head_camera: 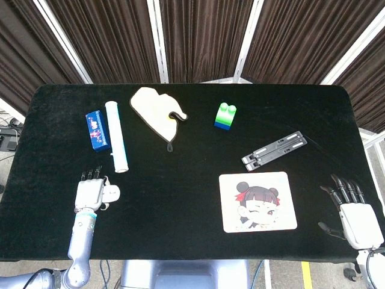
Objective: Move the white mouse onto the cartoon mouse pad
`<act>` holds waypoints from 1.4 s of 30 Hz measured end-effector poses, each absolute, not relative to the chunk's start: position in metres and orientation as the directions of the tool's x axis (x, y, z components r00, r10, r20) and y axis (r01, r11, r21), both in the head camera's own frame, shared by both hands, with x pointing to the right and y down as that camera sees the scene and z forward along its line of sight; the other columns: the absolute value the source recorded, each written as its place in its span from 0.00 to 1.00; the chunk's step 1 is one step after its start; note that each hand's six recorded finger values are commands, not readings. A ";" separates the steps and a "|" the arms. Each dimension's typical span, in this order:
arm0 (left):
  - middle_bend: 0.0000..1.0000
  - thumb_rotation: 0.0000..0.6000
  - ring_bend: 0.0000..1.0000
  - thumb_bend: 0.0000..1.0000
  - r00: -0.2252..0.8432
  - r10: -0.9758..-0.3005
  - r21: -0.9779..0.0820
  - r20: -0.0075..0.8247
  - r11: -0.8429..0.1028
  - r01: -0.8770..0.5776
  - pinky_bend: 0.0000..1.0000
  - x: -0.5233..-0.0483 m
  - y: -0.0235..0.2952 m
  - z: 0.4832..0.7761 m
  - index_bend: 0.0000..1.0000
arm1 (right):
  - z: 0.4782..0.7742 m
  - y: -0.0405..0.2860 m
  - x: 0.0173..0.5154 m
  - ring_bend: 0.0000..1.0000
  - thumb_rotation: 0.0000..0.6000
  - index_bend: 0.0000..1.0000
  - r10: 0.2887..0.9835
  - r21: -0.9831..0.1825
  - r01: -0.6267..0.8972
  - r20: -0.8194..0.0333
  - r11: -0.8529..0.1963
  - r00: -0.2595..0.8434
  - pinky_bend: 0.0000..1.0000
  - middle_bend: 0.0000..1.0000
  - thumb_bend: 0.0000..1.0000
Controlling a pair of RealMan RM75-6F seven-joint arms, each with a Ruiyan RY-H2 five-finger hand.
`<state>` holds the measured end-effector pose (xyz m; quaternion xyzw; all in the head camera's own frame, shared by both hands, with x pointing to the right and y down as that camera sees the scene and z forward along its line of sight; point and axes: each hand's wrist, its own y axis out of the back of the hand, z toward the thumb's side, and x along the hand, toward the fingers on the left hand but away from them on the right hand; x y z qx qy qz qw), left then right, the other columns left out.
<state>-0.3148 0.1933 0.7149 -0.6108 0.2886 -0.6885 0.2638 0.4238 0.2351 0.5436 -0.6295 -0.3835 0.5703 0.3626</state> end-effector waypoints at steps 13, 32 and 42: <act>0.00 1.00 0.00 0.34 0.017 -0.783 -0.783 0.621 -0.622 -0.029 0.00 -0.282 0.182 0.680 0.55 | 0.545 0.234 0.426 0.00 1.00 0.18 0.894 -0.891 0.072 -0.446 -0.448 0.045 0.00 0.00 0.03; 0.00 1.00 0.00 0.34 0.301 -0.795 -0.848 0.527 -0.517 0.121 0.00 -0.162 0.114 0.669 0.54 | 0.544 0.222 0.452 0.00 1.00 0.18 0.899 -0.896 0.103 -0.437 -0.431 -0.041 0.00 0.00 0.03; 0.00 1.00 0.00 0.34 0.348 -0.754 -0.823 0.557 -0.558 0.107 0.00 -0.097 0.094 0.686 0.53 | 0.543 0.219 0.460 0.00 1.00 0.18 0.899 -0.898 0.116 -0.433 -0.424 -0.062 0.00 0.00 0.03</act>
